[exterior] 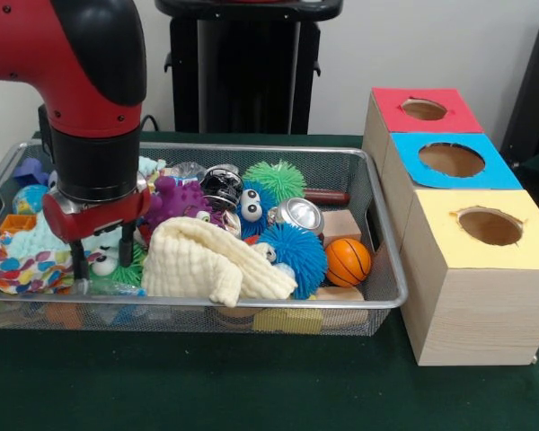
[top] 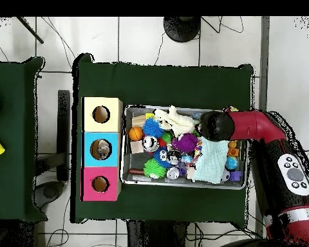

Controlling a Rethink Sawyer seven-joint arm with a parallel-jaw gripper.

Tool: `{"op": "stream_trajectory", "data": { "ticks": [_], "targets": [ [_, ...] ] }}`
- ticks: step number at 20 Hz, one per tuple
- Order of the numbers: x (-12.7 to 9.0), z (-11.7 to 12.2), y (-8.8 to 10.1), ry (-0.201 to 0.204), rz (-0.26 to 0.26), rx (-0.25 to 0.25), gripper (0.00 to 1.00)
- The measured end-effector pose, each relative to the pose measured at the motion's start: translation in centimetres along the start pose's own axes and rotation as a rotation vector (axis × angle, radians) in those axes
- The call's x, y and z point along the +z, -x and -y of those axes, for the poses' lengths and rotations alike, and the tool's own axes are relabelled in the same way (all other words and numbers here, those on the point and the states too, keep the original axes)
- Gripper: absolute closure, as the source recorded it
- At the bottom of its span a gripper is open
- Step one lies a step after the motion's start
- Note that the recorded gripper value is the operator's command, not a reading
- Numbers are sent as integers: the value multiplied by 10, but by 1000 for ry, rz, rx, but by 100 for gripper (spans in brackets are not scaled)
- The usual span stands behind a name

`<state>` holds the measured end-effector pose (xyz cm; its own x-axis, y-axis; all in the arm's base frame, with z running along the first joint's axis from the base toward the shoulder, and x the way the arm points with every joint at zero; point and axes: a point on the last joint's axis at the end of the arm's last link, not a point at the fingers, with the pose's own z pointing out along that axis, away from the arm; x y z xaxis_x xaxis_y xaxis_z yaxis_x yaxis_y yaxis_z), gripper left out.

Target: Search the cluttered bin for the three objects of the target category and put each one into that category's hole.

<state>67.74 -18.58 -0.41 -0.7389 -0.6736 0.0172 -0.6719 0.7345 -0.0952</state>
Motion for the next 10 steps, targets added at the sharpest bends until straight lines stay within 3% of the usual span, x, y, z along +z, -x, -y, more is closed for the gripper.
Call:
{"op": "stream_trajectory", "data": {
  "ticks": [5,10],
  "targets": [
    [-1,0,0,5,7,2,0],
    [-4,1,0,34,45,31,0]
  ]
}}
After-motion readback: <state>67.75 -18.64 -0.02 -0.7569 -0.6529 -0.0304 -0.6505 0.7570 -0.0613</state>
